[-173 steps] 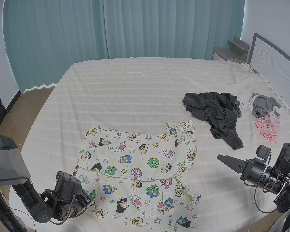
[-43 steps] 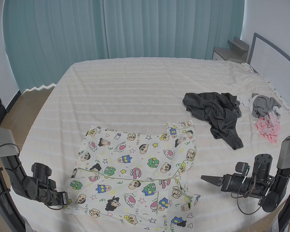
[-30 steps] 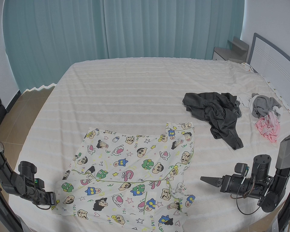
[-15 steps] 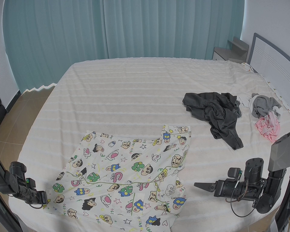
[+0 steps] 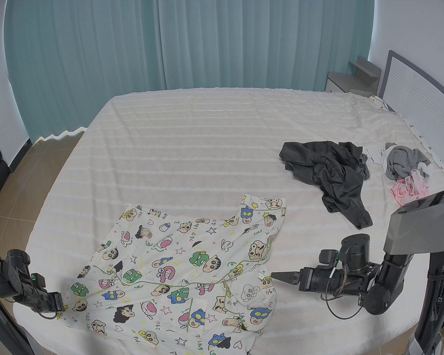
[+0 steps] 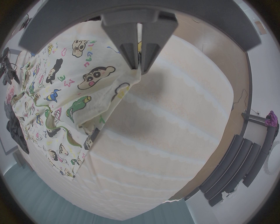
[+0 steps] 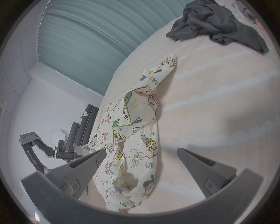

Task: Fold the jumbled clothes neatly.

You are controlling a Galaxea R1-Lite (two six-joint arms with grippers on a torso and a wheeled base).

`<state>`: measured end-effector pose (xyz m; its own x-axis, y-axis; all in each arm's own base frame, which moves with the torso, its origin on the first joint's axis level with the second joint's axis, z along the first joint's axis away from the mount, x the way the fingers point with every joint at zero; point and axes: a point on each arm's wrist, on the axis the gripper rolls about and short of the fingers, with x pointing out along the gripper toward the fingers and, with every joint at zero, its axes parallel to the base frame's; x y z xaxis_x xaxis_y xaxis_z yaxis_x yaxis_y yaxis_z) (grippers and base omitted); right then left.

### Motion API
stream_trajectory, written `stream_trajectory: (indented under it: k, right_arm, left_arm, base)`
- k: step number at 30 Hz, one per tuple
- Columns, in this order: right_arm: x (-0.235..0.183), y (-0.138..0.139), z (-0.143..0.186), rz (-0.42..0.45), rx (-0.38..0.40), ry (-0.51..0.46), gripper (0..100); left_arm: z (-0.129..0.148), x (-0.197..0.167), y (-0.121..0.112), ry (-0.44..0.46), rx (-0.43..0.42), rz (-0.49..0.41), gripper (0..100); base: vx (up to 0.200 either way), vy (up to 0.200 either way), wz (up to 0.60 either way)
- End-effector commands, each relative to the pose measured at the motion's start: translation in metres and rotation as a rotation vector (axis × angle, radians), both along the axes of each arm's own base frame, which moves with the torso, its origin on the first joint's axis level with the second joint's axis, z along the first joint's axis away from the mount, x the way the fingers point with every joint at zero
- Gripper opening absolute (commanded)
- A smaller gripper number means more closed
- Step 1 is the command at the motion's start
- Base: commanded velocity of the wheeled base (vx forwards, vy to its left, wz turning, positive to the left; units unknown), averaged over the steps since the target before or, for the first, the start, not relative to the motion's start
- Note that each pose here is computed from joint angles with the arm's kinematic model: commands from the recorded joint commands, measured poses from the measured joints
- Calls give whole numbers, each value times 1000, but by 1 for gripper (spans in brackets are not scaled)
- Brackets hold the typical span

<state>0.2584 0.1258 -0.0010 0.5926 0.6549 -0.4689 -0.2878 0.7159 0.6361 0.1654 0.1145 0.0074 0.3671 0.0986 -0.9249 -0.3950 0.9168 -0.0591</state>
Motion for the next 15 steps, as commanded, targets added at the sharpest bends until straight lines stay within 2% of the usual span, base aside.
stream_trajectory:
  k: [1, 7, 15]
  right_arm:
    - [21, 29, -3, 56, -1, 7, 100]
    - [32, 39, -9, 68, -17, 40, 100]
    - [38, 48, -17, 82, -38, 79, 100]
  left_arm:
    - [-4, -2, 13, 7, -2, 45, 0]
    - [-7, -3, 20, 10, -6, 75, 0]
    - [-6, -3, 18, -7, -25, 59, 0]
  base:
    - [0, 0, 0]
    - [0, 0, 0]
    - [0, 0, 0]
